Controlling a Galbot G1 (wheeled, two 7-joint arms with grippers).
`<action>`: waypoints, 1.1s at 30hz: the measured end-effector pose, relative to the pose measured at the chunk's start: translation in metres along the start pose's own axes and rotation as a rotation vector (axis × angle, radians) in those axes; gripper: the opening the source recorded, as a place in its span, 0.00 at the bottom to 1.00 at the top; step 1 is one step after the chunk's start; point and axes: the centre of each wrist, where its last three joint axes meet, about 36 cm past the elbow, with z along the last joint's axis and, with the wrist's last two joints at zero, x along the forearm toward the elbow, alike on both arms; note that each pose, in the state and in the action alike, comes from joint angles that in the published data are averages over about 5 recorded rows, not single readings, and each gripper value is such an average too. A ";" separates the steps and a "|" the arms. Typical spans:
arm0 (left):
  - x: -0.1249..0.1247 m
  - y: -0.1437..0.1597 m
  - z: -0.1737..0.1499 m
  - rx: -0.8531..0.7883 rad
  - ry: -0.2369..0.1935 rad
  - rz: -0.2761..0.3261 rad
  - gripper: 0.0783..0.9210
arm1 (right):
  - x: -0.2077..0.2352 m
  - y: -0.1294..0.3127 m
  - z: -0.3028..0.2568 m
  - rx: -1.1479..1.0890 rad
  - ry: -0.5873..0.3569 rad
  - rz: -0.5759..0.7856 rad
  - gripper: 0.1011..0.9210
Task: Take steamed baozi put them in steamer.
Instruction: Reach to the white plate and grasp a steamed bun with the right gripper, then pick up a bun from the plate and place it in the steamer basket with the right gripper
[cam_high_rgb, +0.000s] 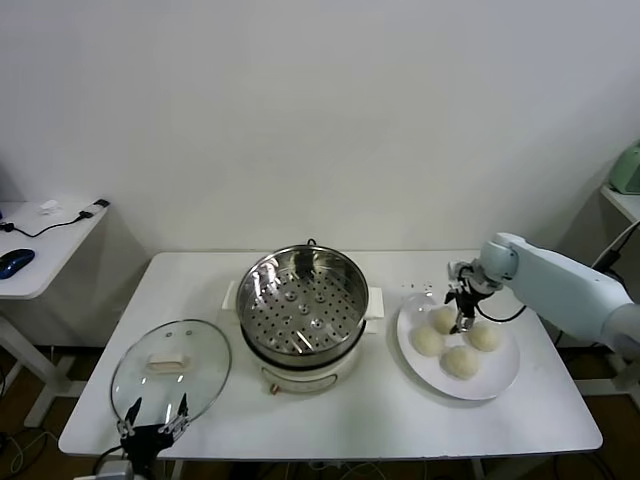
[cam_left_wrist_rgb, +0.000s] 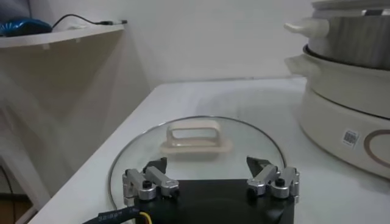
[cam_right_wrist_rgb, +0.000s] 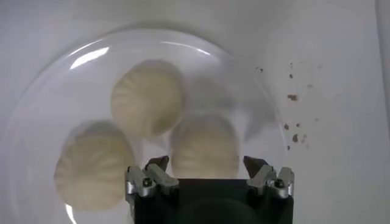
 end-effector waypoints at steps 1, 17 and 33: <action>0.000 0.000 0.000 0.000 0.001 0.000 0.88 | 0.000 0.000 0.000 -0.001 0.001 -0.001 0.73; 0.004 -0.004 -0.005 -0.003 0.000 0.005 0.88 | 0.072 -0.025 -0.021 0.075 -0.035 0.021 0.63; 0.001 -0.011 -0.022 0.002 -0.034 0.026 0.88 | 0.269 -0.015 -0.236 0.757 -0.156 0.133 0.64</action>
